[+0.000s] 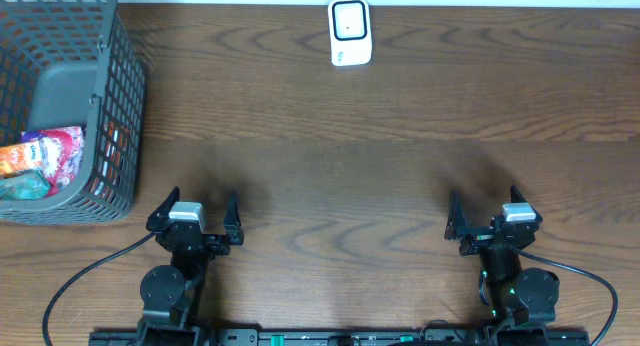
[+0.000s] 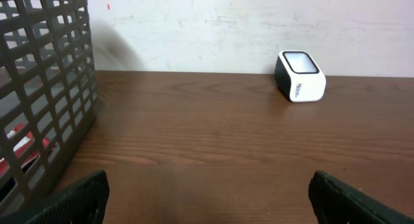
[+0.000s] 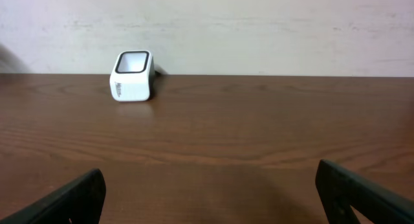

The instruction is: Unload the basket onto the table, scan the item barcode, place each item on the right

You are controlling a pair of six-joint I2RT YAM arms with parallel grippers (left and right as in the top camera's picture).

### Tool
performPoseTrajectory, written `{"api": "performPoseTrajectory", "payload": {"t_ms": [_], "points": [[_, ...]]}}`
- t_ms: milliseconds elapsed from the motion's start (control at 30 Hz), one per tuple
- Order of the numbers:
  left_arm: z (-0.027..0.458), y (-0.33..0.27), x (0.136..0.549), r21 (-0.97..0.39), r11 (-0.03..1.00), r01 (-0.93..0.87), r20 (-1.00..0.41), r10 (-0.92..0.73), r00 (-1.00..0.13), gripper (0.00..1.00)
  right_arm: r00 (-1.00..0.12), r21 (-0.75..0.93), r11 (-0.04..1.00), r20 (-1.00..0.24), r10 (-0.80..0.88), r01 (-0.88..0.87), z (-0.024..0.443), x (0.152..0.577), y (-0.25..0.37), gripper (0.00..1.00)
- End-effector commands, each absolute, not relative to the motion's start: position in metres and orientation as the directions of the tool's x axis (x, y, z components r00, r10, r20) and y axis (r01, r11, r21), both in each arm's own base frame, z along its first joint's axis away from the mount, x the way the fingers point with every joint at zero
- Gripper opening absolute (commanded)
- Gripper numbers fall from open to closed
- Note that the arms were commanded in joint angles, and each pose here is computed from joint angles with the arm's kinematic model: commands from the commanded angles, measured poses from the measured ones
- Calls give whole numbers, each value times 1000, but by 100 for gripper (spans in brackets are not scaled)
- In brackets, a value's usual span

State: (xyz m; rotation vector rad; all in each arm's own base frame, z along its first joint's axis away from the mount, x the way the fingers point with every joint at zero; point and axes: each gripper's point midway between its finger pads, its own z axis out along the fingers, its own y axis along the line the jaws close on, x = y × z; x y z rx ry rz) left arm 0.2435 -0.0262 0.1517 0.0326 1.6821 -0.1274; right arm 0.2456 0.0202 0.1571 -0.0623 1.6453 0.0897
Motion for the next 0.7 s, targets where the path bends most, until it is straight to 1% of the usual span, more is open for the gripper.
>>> {"api": "performPoseTrajectory", "payload": {"t_ms": [0, 667], "points": [[136, -21, 243, -56, 996, 63, -986, -45, -159, 98, -76, 24, 997, -997, 18, -78, 157, 246, 17, 99], [137, -22, 243, -58, 996, 70, -986, -46, -159, 98, -76, 24, 997, -997, 18, -78, 157, 246, 17, 99]]}}
